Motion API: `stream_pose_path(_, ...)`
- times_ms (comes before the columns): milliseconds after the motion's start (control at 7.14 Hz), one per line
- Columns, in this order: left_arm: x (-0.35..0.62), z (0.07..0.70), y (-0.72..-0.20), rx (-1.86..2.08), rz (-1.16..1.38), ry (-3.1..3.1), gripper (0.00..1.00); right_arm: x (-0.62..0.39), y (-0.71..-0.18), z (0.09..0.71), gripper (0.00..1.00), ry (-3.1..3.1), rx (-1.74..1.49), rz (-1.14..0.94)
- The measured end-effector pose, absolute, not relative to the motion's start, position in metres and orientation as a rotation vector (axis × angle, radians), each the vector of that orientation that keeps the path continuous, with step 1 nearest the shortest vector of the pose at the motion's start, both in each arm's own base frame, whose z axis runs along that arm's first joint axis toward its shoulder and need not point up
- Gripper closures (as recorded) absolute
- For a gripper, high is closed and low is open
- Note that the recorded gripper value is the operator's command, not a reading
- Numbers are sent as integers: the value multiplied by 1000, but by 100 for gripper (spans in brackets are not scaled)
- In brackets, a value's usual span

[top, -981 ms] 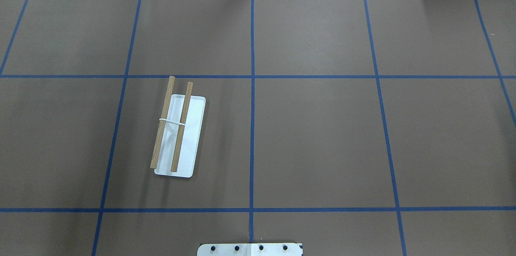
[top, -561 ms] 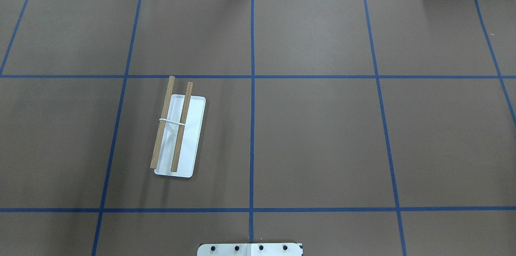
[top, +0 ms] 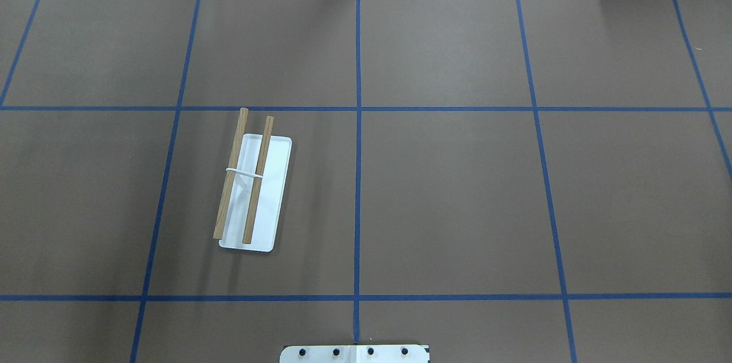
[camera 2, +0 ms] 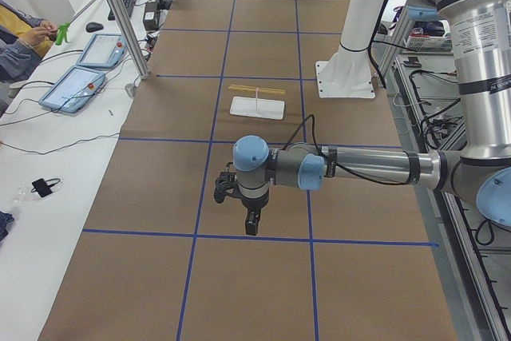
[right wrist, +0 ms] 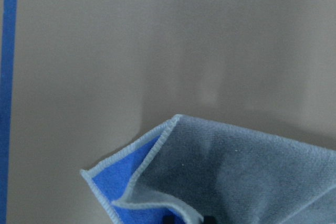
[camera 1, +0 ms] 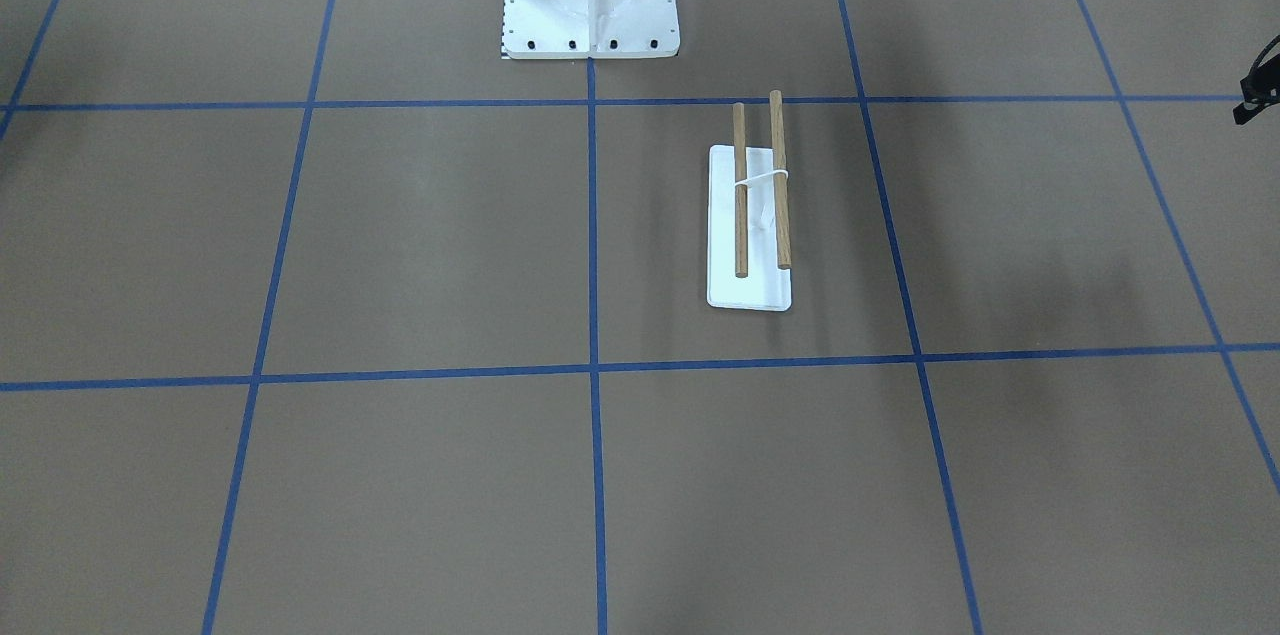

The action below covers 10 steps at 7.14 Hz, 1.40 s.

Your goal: Hang towel on rack

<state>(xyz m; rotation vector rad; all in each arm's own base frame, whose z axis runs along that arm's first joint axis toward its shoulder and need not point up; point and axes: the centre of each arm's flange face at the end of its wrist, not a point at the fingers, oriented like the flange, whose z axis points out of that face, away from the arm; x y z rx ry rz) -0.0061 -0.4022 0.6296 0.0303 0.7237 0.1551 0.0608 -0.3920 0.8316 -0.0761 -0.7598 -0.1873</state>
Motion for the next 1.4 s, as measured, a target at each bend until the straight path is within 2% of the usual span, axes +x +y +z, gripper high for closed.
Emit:
stream_pose_path(280, -5, 625, -411, 43, 160, 726, 2, 63, -404, 812, 100, -764, -53, -181)
stream_pose_path(561, -3, 613, -417, 81, 175, 732, 2, 62, -441, 724, 100, -769, -74, -125)
stream_pose_path(981, 8, 590, -426, 156, 156, 853, 2, 24, -498, 494, 100, -876, -251, 110)
stream_pose_path(1401, 41, 516, -471, 175, 6, 1004, 3, -84, -501, 285, 100, -986, -476, 471)
